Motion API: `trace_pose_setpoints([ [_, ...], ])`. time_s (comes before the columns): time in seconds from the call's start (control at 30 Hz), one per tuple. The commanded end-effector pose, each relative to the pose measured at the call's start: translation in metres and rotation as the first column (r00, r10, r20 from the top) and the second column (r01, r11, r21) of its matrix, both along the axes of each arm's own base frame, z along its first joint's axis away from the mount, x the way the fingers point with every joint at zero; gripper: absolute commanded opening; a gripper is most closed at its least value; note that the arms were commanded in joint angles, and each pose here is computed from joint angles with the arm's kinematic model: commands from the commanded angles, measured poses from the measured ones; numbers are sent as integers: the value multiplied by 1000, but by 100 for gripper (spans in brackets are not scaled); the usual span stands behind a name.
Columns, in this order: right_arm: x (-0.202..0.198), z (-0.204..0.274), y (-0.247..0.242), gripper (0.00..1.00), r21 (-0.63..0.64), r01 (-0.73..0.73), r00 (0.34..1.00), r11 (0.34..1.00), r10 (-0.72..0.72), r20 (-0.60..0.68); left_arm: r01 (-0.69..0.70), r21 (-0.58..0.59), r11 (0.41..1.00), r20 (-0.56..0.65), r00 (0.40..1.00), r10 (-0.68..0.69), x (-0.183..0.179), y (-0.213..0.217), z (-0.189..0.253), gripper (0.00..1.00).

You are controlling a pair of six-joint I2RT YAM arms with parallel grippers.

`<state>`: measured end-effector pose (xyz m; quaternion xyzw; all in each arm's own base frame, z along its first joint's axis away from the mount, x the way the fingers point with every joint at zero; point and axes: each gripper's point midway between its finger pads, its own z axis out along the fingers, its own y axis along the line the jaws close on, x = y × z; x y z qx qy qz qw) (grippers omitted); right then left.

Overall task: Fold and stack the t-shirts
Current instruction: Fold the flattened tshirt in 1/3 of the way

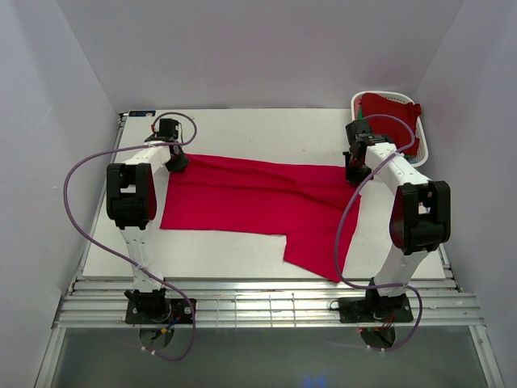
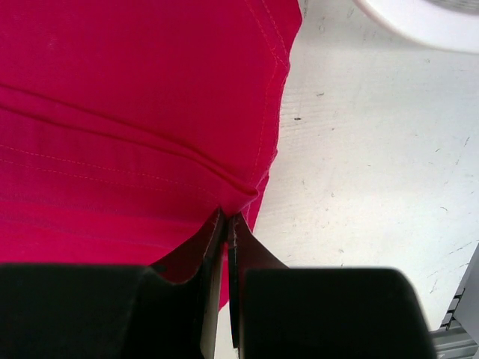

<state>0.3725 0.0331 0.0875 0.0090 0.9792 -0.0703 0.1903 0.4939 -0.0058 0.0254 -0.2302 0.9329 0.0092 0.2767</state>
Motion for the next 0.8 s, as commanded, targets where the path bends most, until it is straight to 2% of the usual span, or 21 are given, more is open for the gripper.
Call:
trace_pose_setpoints([
  [0.0, -7, 2, -9, 8, -49, 2, 1000, 999, -3, -12, -2, 26, 1000, -48, 999, 4, -14, 6, -9, 24],
  [0.53, 16, -27, 16, 20, 66, -28, 999, 997, 30, -39, 25, -4, 1000, -30, 999, -25, -14, 0, 0, 24],
  [0.77, 20, -33, 17, 21, 63, -28, 998, 998, 31, -53, 27, -3, 1000, -34, 999, -27, -16, 0, -1, 24],
])
